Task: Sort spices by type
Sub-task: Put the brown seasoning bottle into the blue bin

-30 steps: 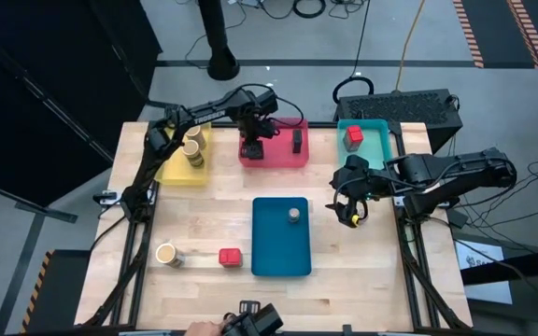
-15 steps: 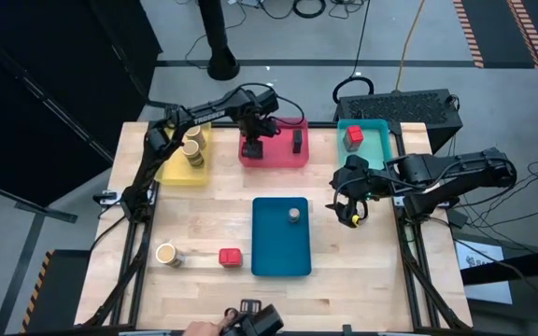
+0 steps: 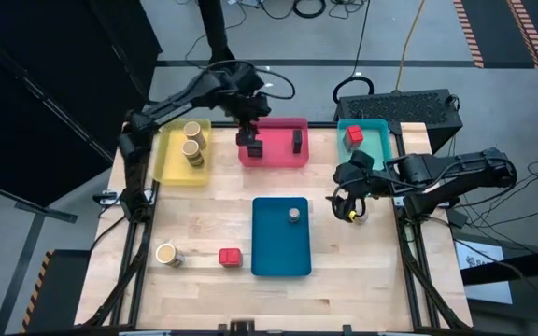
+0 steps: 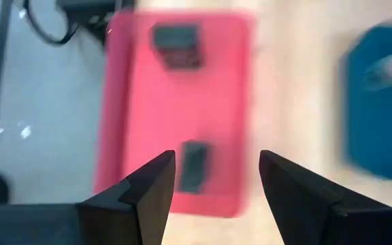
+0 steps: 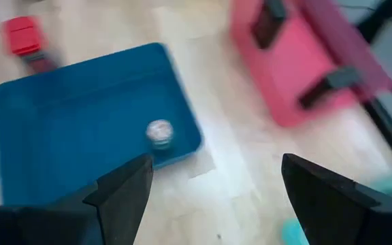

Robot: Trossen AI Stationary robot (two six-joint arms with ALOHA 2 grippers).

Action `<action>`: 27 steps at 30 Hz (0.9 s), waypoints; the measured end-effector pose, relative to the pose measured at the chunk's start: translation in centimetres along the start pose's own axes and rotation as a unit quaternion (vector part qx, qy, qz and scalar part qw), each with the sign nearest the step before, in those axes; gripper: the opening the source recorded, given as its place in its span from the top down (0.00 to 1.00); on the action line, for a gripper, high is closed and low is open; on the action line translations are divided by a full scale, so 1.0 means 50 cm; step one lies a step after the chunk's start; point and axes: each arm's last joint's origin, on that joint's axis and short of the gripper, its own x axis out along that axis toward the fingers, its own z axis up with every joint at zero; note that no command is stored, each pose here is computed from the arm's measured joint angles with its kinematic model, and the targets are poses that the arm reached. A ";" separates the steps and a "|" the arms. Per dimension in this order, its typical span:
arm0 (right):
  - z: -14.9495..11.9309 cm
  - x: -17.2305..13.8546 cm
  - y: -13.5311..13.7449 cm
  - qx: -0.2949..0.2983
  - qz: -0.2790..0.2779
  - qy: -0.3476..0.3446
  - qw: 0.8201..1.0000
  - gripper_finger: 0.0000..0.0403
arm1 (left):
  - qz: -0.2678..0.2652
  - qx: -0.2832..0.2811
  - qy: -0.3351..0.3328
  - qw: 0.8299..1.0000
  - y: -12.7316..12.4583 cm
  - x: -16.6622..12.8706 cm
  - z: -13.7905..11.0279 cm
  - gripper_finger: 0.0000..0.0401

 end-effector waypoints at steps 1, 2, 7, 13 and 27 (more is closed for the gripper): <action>-0.002 0.000 -0.003 0.014 -0.016 0.000 1.000 0.24 | -0.007 0.000 -0.012 1.000 -0.022 -0.018 0.005 0.46; -0.005 0.000 -0.006 0.030 -0.031 0.003 0.999 0.24 | -0.012 0.009 -0.024 1.000 -0.046 -0.035 0.010 0.47; -0.023 0.015 -0.003 0.104 -0.075 0.048 0.991 0.24 | -0.044 0.057 -0.082 0.994 -0.192 -0.112 0.025 0.52; -0.040 0.061 0.040 0.155 -0.069 0.130 0.977 0.24 | -0.067 0.106 -0.111 0.986 -0.356 -0.159 -0.001 0.56; -0.106 0.071 0.073 0.218 -0.128 0.343 0.905 0.24 | 0.044 0.083 -0.217 0.972 -0.593 -0.175 -0.143 0.56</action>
